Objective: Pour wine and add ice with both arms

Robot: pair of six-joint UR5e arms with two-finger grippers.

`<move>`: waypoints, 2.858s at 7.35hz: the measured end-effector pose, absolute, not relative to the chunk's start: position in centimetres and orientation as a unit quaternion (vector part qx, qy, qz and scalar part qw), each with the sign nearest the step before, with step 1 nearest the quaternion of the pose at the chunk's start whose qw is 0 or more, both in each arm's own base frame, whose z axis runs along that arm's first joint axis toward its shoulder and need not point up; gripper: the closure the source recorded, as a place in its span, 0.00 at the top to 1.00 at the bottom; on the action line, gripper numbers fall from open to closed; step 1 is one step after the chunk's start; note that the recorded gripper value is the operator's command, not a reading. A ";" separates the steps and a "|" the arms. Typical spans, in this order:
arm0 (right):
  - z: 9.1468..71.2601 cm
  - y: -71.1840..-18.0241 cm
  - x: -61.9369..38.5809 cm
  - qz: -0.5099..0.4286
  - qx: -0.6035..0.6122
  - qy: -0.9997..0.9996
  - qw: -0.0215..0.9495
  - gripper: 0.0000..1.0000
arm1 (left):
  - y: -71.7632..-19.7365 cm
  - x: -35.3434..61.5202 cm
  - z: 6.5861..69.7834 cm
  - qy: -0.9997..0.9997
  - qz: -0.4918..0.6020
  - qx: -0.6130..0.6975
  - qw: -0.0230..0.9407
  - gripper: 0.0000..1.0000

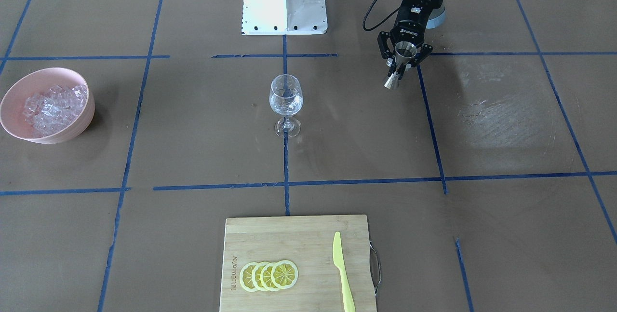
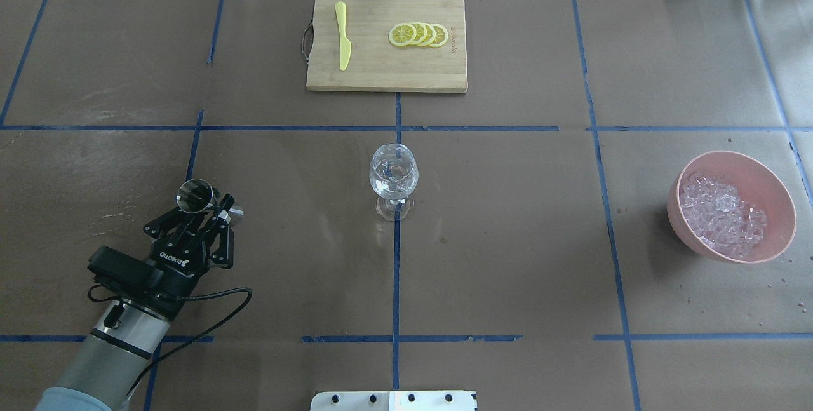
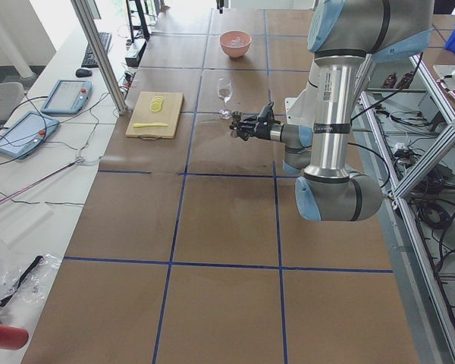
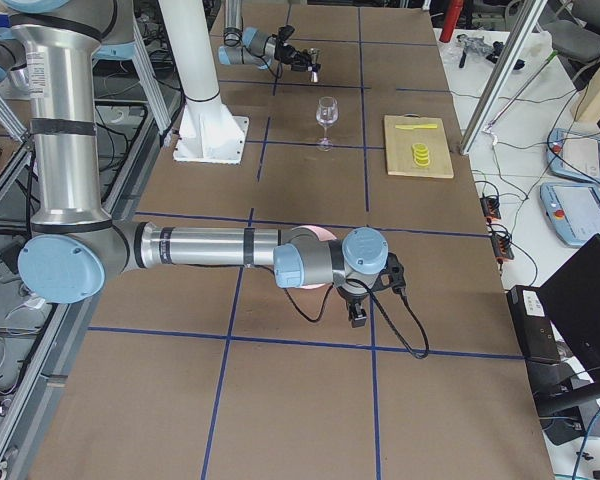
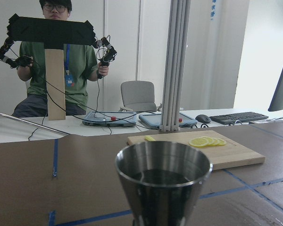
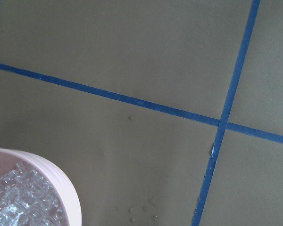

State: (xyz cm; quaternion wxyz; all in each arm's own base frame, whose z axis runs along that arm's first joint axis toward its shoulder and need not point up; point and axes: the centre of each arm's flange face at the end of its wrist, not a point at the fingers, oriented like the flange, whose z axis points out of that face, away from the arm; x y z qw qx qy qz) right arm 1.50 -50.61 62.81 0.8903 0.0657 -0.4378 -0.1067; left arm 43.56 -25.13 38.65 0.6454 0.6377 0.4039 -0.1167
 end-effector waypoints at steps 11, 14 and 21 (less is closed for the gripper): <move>62.8 -50.6 1.5 -0.108 0.066 -0.438 0.890 1.00 | -32.9 46.1 23.4 0.322 0.170 0.609 0.705 0.00; 62.9 -50.6 1.4 -0.108 0.065 -0.438 0.890 1.00 | -33.7 46.9 19.8 0.265 0.259 0.584 0.722 0.00; 63.1 -50.5 1.2 -0.109 0.063 -0.438 0.890 1.00 | -35.2 48.2 16.5 0.147 0.372 0.567 0.720 0.00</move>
